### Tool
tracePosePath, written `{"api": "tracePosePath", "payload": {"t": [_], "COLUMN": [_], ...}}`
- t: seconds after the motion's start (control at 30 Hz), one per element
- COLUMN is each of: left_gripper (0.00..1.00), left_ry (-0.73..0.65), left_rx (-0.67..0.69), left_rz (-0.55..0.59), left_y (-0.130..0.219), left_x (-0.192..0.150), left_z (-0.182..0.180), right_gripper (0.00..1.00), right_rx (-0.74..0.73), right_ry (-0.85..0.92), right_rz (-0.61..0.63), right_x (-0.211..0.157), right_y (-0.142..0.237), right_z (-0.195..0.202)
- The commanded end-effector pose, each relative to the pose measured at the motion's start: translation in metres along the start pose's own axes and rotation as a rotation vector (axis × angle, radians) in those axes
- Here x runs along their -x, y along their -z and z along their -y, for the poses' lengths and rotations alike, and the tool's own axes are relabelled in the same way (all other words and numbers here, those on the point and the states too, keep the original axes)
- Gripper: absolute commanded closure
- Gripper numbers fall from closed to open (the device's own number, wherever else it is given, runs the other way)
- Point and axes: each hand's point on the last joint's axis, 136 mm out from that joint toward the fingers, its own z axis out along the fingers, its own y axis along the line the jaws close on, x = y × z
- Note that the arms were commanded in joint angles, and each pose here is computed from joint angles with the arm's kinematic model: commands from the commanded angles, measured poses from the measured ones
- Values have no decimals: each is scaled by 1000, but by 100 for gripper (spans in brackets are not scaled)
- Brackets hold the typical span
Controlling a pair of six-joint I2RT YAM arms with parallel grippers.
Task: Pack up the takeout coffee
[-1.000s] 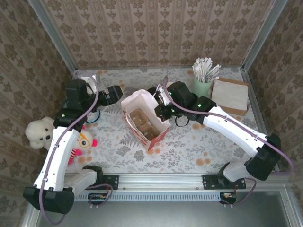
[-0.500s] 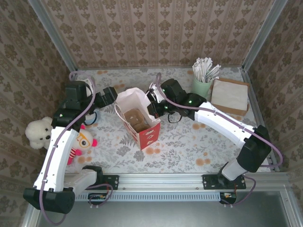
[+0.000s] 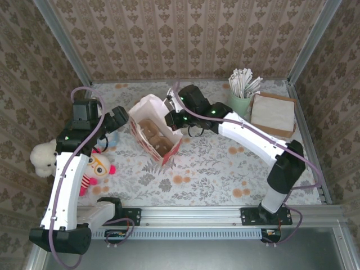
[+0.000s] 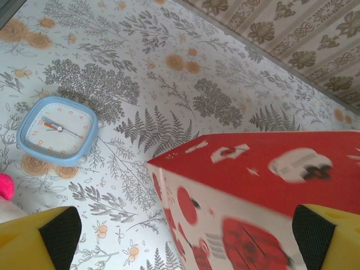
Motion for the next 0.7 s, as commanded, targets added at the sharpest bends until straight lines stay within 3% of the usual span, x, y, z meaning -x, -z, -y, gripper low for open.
{"api": "tracePosePath", "payload": {"t": [0.0,0.17,0.23,0.43,0.67], "left_gripper": [0,0,0,0,0], "left_ry": [3,-3,-12,-36,-46], "left_rx": [-10,-31,-31,-32,-47], "left_rz": [10,0,-8,-22,-59], "left_y": [7,3,1,-2,-11], "left_x": [5,6,5,5,-2], "left_z": [3,7,7,8,9], "right_gripper": [98,91,78,57,13], "right_rx": [-70,-32,-27,-44,-131], "right_ry": [44,27,23,34,-24], "right_rz": [-138,-178,-157,-62,91], "right_x": [-24,-27,-20,4,25], "right_y": [-8,-24,-21,13,49], "right_z": [-3,-16,-18,-16,13]}}
